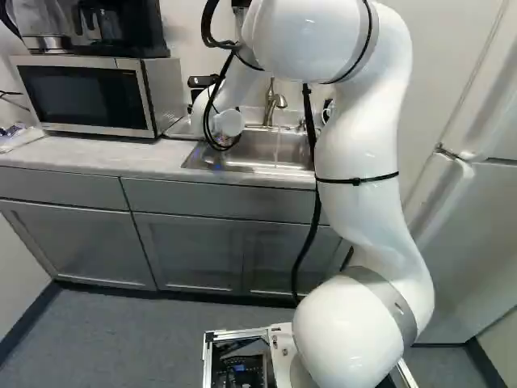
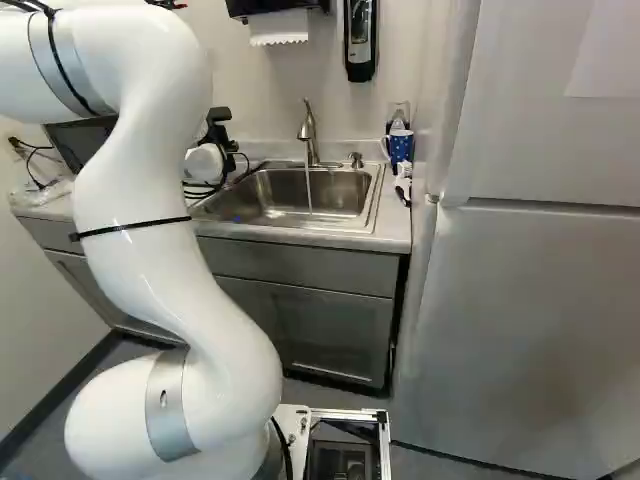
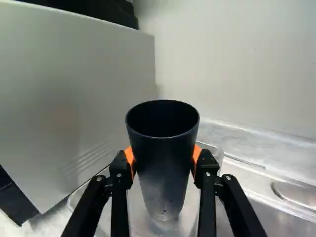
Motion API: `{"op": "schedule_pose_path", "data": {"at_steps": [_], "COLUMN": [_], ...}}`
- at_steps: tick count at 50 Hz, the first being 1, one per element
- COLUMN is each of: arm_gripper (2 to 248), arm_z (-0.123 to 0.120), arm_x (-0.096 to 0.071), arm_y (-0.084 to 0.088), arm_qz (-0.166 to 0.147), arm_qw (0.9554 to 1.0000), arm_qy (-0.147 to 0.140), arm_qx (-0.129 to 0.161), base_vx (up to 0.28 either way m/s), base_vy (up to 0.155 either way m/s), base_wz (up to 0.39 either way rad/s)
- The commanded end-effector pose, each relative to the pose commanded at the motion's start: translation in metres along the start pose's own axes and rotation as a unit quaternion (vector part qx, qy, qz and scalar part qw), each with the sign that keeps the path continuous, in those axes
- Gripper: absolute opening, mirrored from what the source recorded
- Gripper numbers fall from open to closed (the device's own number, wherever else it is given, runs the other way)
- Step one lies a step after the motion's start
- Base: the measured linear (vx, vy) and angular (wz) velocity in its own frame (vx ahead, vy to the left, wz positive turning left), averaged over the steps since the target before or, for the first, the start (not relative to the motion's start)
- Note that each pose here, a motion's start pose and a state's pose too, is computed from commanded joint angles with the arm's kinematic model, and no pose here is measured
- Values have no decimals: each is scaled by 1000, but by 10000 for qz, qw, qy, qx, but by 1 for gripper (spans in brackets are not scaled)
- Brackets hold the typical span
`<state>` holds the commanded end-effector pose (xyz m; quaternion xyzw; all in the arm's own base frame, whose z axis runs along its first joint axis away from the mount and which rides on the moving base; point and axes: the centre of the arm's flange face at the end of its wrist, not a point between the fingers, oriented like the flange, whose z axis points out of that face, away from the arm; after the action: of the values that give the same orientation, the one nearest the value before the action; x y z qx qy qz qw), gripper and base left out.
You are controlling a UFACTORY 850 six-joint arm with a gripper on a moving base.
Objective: Rinse the cup and place it in the tray
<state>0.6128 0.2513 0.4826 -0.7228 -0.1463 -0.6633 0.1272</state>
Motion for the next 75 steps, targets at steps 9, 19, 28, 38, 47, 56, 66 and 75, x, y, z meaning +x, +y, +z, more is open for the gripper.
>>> {"op": "schedule_pose_path", "data": {"at_steps": [9, 19, 28, 38, 47, 56, 66, 75], "arm_gripper": [125, 125, 125, 125, 125, 125, 125, 125], "arm_z": [1, 1, 1, 1, 1, 1, 1, 1], "arm_x": [-8, -9, -9, -10, -11, -12, -13, -13], "arm_y": [0, 0, 0, 0, 2, 3, 4, 4], "arm_qz": [0, 0, 0, 24, 95, 175, 255, 273], "arm_qw": [10000, 10000, 10000, 10000, 9999, 9996, 9992, 9991], "arm_qy": [-1, -2, -2, -58, -105, -148, -196, -204], "arm_qx": [0, 0, 0, -22, -91, -166, -240, -256], "base_vx": [0, 0, 0, 0, 0, 0, 0, 0], "base_vy": [0, 0, 0, 0, 0, 0, 0, 0], "base_wz": [0, 0, 0, 0, 0, 0, 0, 0]}}
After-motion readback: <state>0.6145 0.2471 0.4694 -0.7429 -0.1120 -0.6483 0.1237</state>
